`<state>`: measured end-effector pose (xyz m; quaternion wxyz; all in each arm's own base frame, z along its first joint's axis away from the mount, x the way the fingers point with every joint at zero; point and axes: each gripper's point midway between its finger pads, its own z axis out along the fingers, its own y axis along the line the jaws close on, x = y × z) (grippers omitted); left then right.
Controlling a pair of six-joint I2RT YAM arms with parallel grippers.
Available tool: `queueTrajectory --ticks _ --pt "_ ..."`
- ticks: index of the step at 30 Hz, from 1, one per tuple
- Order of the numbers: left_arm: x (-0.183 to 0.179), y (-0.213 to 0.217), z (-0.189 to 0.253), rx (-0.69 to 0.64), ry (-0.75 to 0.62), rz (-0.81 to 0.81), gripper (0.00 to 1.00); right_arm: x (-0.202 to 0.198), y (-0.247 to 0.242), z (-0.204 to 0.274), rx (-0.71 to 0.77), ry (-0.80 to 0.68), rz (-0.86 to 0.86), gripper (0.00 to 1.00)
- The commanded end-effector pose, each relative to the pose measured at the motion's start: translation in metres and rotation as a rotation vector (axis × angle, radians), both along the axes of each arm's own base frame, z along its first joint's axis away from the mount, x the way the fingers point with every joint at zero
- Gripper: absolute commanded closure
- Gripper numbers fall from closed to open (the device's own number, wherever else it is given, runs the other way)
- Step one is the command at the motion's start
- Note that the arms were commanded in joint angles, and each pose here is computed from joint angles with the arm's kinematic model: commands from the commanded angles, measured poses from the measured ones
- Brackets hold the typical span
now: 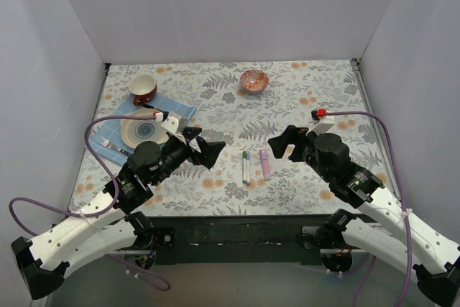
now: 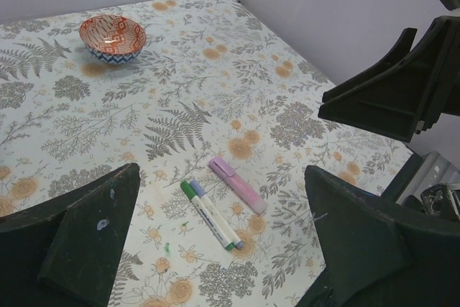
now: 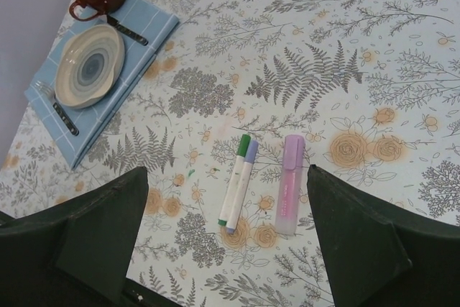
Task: Insert the pens into the pen caps
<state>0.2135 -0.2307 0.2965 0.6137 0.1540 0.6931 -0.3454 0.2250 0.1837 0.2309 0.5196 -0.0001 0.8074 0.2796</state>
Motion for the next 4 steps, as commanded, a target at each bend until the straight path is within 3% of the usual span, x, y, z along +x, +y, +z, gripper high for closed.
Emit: queueTrajectory --ticks 1,4 --pt "-0.0020 0.0008 0.0043 0.004 -0.026 -0.008 0.02 0.0051 0.0014 0.0069 0.034 -0.029 -0.017 0.04" --pt "-0.0018 0.0007 0.0035 0.005 -0.027 -0.008 0.02 0.0040 0.0022 0.0062 0.035 -0.026 -0.012 0.02"
